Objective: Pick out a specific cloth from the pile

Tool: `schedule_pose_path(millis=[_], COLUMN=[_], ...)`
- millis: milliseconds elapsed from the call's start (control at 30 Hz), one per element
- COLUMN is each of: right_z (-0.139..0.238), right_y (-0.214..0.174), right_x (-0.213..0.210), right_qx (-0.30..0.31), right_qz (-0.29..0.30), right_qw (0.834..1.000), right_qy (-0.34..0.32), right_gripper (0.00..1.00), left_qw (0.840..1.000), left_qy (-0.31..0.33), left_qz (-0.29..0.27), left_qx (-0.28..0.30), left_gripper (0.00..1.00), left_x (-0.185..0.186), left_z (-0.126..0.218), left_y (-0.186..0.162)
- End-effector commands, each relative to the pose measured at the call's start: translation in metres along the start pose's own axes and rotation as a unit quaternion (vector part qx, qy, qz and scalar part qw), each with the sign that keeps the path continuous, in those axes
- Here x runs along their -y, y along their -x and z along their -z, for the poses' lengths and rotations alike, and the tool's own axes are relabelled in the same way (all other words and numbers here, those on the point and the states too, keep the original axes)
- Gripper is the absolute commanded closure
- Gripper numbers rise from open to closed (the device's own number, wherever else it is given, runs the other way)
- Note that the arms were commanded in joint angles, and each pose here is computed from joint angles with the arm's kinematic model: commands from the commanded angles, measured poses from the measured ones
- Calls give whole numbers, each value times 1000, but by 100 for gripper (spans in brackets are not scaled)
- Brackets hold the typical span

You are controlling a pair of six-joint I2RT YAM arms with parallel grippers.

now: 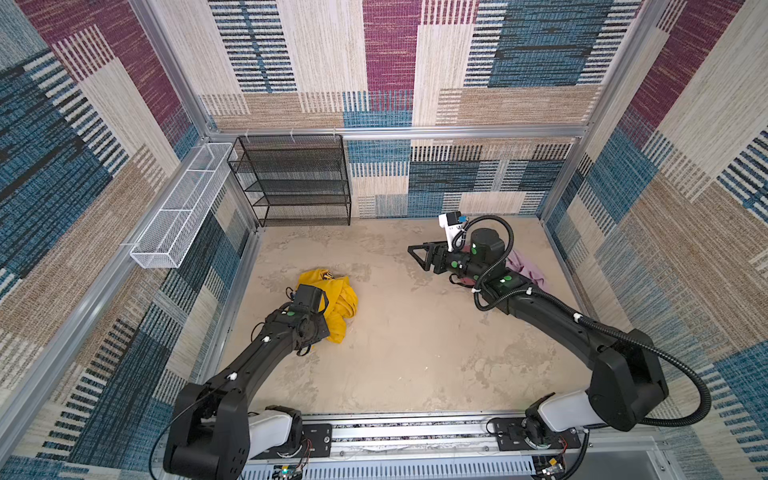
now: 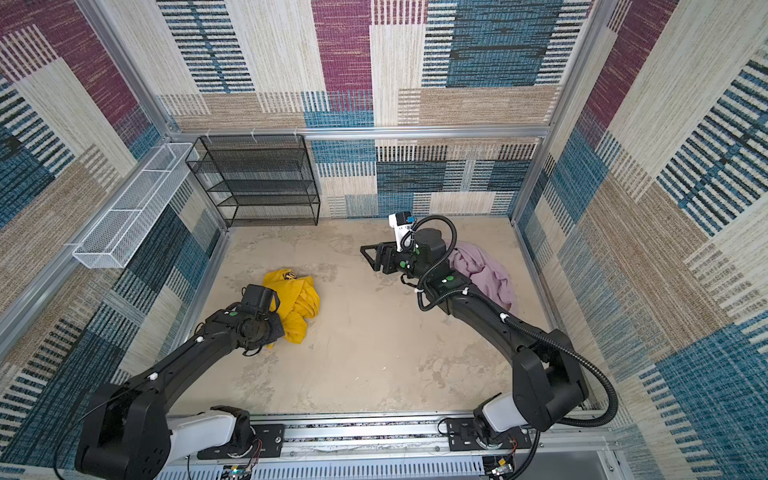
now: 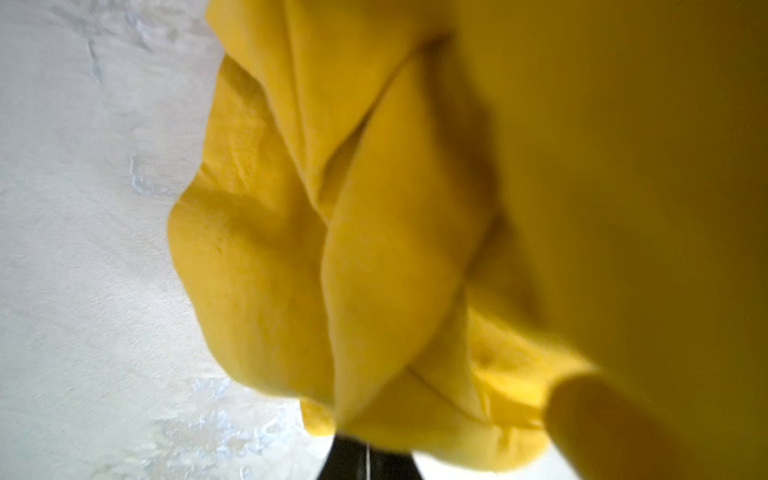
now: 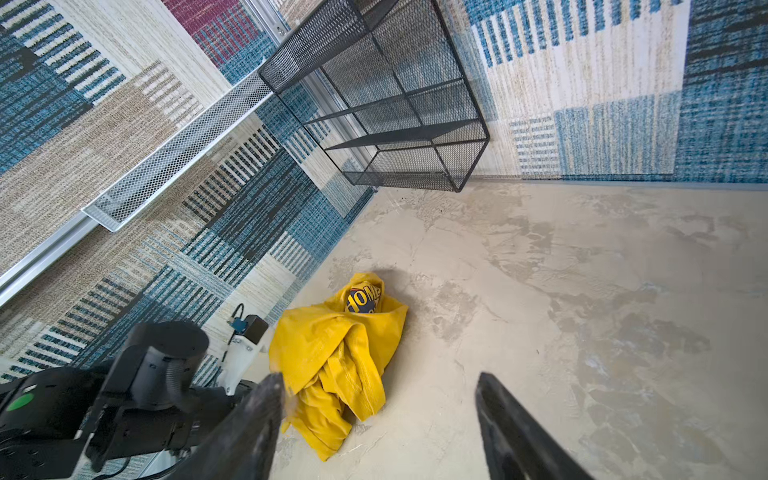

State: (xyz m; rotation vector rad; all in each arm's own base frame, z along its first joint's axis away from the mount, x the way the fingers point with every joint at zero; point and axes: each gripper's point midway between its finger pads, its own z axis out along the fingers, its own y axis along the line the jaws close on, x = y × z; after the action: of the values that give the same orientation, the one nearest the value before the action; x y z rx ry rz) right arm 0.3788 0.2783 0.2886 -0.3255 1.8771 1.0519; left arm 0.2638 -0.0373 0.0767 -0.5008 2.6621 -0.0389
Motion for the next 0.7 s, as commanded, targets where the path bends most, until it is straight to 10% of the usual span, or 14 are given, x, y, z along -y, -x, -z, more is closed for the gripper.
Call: schedule_pose_path(millis=[0, 667], right_z=[-1, 1], right_y=[1, -5], right_x=[-4, -7], right_qx=[0, 1], right_qz=[1, -7], right_qw=[1000, 1000], right_qy=[13, 26], right_gripper=[24, 24], left_qw=[1000, 989], left_qy=[-8, -59], left_qz=[-8, -64], left_qx=[14, 123], left_gripper=[100, 100], left_x=[4, 68], left_z=[23, 108], left_y=[6, 121])
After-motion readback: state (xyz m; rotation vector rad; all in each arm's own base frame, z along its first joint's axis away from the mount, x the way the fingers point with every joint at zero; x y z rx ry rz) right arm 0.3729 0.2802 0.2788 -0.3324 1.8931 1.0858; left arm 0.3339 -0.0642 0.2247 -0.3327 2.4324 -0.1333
